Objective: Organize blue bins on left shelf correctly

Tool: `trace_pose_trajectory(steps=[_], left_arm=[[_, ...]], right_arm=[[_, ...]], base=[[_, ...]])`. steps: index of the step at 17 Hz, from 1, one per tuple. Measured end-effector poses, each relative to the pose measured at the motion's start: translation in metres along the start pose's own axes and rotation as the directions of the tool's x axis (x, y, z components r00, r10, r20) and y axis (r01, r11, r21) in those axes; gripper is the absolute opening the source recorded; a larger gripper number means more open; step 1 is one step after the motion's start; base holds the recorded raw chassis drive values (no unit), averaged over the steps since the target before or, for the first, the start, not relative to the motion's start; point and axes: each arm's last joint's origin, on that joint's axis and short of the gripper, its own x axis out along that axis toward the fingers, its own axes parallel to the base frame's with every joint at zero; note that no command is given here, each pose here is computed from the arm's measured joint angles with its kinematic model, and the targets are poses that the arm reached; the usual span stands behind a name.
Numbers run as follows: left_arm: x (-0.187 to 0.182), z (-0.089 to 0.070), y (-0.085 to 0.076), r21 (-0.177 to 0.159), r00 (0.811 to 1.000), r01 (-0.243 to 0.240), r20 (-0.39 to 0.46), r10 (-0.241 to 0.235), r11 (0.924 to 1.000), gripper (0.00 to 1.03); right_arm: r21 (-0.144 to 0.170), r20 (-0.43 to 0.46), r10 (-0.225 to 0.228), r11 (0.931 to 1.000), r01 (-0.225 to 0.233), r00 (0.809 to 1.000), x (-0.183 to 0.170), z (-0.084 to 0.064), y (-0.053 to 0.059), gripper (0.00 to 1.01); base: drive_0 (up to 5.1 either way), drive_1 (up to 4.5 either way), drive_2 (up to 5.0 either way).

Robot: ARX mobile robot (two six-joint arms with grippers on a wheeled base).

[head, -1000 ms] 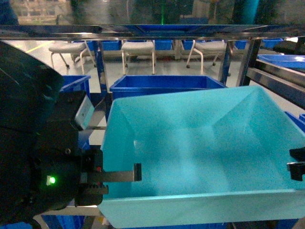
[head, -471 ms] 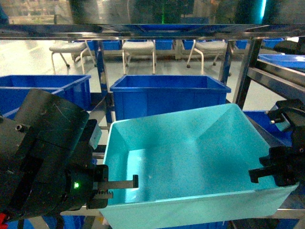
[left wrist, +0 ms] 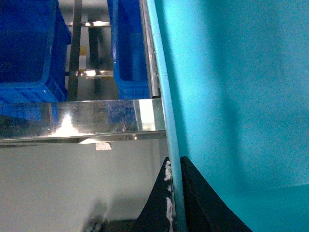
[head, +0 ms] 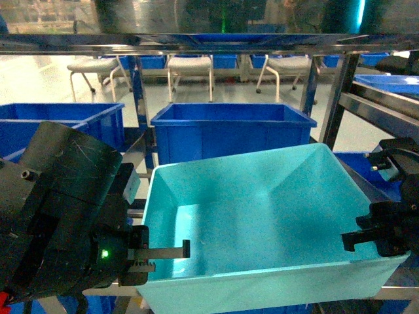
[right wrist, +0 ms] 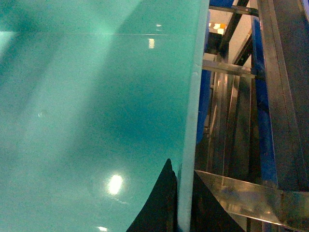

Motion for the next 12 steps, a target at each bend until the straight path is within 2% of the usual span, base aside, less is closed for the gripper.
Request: trace_pose_trajectory(steps=[3,8,12], left_arm=[[0.014,0.013,0.002,-0.001,1.0,0.001,-0.01,-0.001,1.0,0.02],[0.041,0.028,0.002,0.01,0.999,-0.014,-0.043,0.014,0.9999,0.02],[0.065,0.044,-0.001,0.031,0.999,-0.019,-0.036,0.02,0.9994,0.02]], right_arm=[[0.015,-0.023,-0.004,0.9999,0.004,1.0,0.013,0.0,0.001,0.02],[0.029,-0.061,-0.01,0.9995,0.012,0.998,0.041,0.011,0.002,0.02],[0.036,-0.092,-0.028,0.9989,0.031,0.995,0.07,0.024,-0.005,0.02]], base=[[0.0,0.0,0.0],[0.0,0.0,0.0],[0.0,0.0,0.0]])
